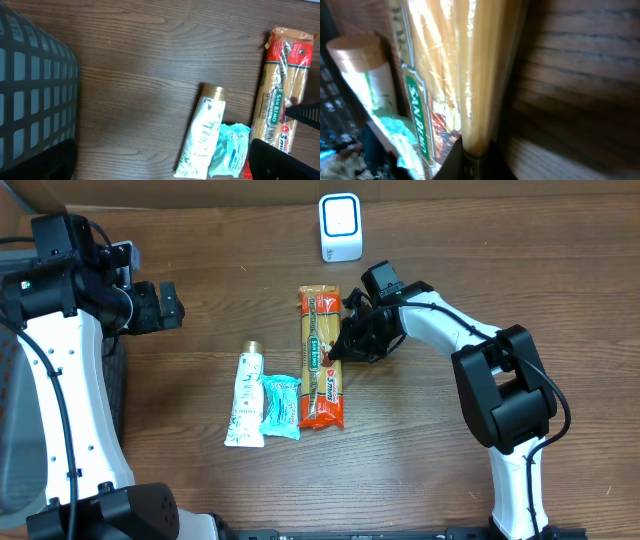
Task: Scan the item barcode
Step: 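Move the right gripper to the spaghetti package and grasp it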
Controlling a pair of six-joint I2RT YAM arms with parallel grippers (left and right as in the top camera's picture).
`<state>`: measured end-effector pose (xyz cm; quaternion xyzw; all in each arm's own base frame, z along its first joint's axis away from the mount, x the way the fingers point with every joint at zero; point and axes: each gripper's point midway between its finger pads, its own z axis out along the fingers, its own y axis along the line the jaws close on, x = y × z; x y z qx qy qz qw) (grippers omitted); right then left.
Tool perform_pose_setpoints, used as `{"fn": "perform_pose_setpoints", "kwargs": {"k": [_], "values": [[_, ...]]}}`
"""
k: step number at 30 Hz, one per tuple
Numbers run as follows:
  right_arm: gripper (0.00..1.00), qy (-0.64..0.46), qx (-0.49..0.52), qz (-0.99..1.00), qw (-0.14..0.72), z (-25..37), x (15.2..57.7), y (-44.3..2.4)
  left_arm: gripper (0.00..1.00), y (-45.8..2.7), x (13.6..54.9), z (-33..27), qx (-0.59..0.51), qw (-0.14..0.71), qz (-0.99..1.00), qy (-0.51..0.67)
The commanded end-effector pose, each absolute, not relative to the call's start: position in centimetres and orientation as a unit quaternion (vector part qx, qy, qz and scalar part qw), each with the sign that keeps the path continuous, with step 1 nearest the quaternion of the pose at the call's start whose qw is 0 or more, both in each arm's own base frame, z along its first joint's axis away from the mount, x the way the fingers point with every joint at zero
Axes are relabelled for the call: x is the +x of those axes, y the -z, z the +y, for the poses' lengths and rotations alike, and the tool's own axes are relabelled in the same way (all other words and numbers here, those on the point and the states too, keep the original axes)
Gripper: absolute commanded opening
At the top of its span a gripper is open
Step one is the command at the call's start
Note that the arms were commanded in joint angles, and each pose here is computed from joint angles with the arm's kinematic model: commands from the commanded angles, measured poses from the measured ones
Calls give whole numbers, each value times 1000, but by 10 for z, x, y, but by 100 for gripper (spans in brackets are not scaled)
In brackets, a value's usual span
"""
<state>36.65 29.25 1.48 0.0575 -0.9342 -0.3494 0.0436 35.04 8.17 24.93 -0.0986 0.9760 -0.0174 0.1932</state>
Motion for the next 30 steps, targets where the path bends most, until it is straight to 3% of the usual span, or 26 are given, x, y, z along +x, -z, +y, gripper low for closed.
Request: {"fn": "perform_pose_setpoints", "kwargs": {"k": [1,7,16,23,30], "values": [[4,334,52,-939,64,289,359,2,100,-255,352,81,-89,203,975,15],[4,303,49,-951,27,274,366,-27,100,-255,352,81,-89,203,975,15],[4,149,40,-986,-64,214,362,-96,100,-255,352,81,-89,203,975,15],[4,-117,-18,-991,-67,125,343,-98,100,-255,352,81,-89,203,975,15],[4,-127,43,-988,-72,167,332,-81,100,-255,352,81,-89,203,975,15]]}}
